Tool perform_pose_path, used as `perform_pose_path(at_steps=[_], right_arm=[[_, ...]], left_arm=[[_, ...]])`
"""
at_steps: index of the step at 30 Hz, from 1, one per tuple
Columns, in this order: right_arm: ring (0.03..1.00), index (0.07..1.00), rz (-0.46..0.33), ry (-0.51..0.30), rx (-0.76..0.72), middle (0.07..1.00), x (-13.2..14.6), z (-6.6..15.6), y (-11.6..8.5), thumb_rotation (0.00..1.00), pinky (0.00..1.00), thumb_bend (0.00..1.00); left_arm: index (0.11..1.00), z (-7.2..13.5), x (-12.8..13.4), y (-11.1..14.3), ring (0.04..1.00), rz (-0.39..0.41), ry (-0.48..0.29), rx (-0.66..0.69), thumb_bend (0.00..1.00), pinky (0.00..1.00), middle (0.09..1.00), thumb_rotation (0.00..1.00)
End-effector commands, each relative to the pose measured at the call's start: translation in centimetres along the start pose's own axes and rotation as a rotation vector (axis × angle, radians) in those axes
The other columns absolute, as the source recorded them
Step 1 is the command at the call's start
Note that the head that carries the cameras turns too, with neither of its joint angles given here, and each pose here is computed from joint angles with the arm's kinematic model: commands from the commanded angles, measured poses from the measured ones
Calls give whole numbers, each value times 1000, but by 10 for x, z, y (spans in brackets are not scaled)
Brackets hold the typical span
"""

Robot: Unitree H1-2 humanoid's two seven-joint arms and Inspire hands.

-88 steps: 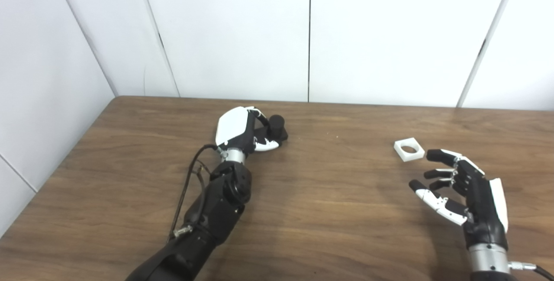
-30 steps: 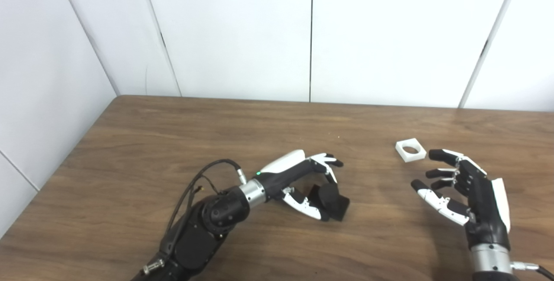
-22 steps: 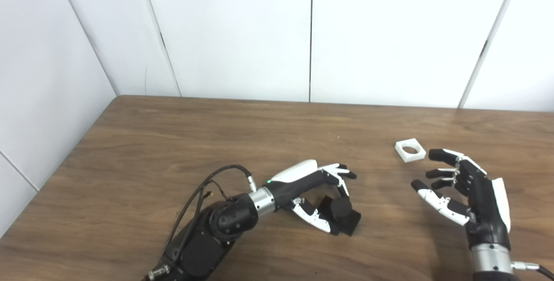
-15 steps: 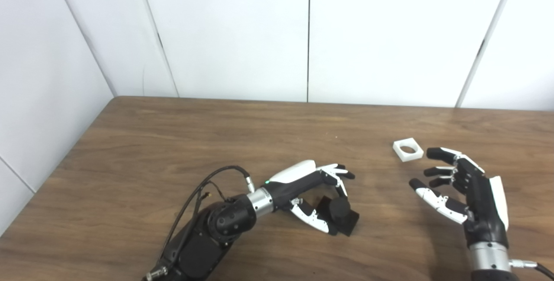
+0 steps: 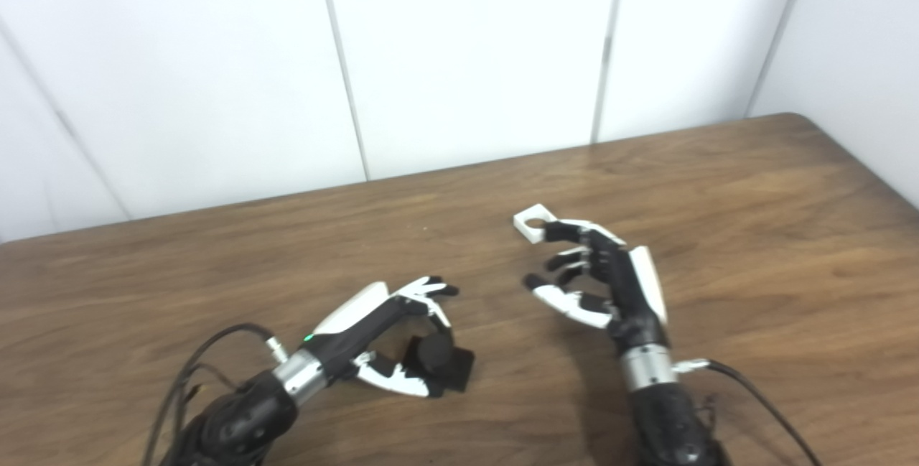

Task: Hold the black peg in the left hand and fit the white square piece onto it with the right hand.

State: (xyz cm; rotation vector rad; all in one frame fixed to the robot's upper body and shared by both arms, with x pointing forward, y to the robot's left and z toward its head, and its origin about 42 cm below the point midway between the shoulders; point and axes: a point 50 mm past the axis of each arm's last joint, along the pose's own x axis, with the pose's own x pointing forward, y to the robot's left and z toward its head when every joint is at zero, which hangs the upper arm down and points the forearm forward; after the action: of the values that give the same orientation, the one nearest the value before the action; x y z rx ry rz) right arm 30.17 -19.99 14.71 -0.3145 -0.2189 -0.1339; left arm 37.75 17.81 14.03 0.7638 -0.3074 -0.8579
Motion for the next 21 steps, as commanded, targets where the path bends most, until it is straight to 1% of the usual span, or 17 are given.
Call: perform_pose_path(at_steps=[1, 5, 11, 14, 16, 18, 19, 21], right_arm=[[559, 682, -32, -72, 7, 708, 11, 16, 0, 117, 431, 521], [556, 684, -36, -69, 16, 710, 12, 17, -1, 112, 427, 519], [551, 677, -38, -98, -12, 693, 22, 20, -9, 96, 432, 530], [554, 673, -24, -141, -84, 692, 35, 24, -18, 104, 439, 540], [591, 676, -9, -164, -179, 706, 46, 28, -26, 112, 475, 562], [640, 687, 18, -184, -286, 720, 58, 34, -35, 175, 533, 583], [680, 695, 41, -190, -333, 741, 64, 38, -41, 194, 569, 601], [741, 721, 81, -194, -400, 786, 75, 44, -49, 221, 606, 616]], left_arm=[[491, -15, -15, -8, 966, -90, 63, 3, 513, 890, 909, 73], [491, -16, -16, -7, 972, -92, 65, -3, 512, 882, 913, 74], [491, -15, -16, -5, 981, -94, 77, -13, 513, 892, 917, 73], [491, -14, -15, -6, 980, -93, 72, -10, 513, 887, 916, 75], [491, -14, -15, -6, 978, -92, 71, -8, 512, 883, 915, 75], [491, -13, -15, -7, 978, -91, 73, -8, 512, 880, 915, 74], [491, -13, -15, -7, 978, -90, 73, -11, 512, 875, 915, 74], [491, -14, -16, -8, 979, -88, 72, -17, 513, 871, 915, 73]])
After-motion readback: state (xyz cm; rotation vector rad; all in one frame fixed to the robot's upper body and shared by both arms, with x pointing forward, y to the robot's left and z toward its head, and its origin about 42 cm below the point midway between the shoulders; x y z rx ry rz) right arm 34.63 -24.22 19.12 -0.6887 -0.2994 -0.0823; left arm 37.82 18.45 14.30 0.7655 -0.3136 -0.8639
